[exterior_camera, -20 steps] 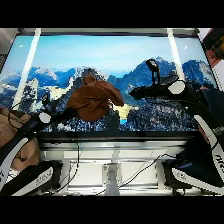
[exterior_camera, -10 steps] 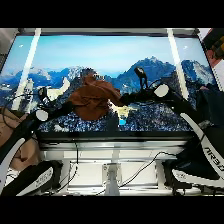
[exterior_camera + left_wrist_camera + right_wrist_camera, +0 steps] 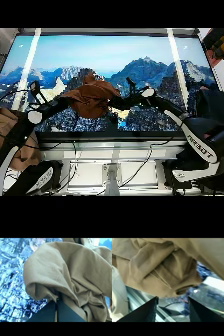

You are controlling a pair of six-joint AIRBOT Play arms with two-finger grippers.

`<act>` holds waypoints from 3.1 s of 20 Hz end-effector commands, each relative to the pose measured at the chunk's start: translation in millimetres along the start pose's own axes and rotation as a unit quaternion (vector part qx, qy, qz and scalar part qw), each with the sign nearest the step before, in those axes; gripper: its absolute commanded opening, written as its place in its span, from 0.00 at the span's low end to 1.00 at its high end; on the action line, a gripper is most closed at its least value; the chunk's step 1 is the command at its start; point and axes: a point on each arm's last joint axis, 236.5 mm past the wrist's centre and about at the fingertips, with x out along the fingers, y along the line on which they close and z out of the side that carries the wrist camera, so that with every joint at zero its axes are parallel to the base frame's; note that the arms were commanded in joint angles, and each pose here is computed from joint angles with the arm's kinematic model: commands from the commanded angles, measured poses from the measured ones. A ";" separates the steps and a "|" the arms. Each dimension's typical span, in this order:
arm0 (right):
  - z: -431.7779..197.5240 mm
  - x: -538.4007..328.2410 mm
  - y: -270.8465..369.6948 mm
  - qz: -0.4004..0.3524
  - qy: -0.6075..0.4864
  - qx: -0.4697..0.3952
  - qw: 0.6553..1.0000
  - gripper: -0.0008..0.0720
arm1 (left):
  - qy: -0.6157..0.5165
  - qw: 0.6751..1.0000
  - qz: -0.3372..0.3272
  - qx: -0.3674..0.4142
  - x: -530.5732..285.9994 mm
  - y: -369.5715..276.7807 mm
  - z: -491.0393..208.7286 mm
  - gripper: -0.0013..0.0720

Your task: Fold the clothes and pants, and hang the long-sleeved shirts on hangers.

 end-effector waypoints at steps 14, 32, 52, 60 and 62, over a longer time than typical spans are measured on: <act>8.7 29.1 -17.5 -0.050 0.035 -0.015 0.998 0.56 | 0.002 1.000 -0.002 0.002 -1.8 -1.7 -0.9 0.04; 21.8 41.3 -23.7 -0.006 0.021 0.101 0.995 0.52 | 0.002 1.000 -0.001 0.004 -1.8 -1.4 -0.7 0.04; 133.9 -57.0 11.3 -0.089 -0.072 -0.133 0.984 0.03 | -0.065 0.998 -0.009 0.003 -14.5 -7.1 38.0 0.04; 157.4 -179.6 0.6 -0.124 -0.120 -0.155 0.973 0.03 | -0.195 0.980 -0.036 0.007 -62.5 -36.9 132.4 0.04; 154.5 -199.2 11.7 -0.125 -0.128 -0.183 0.967 0.03 | -0.228 0.972 -0.049 0.012 -78.7 -51.1 156.5 0.04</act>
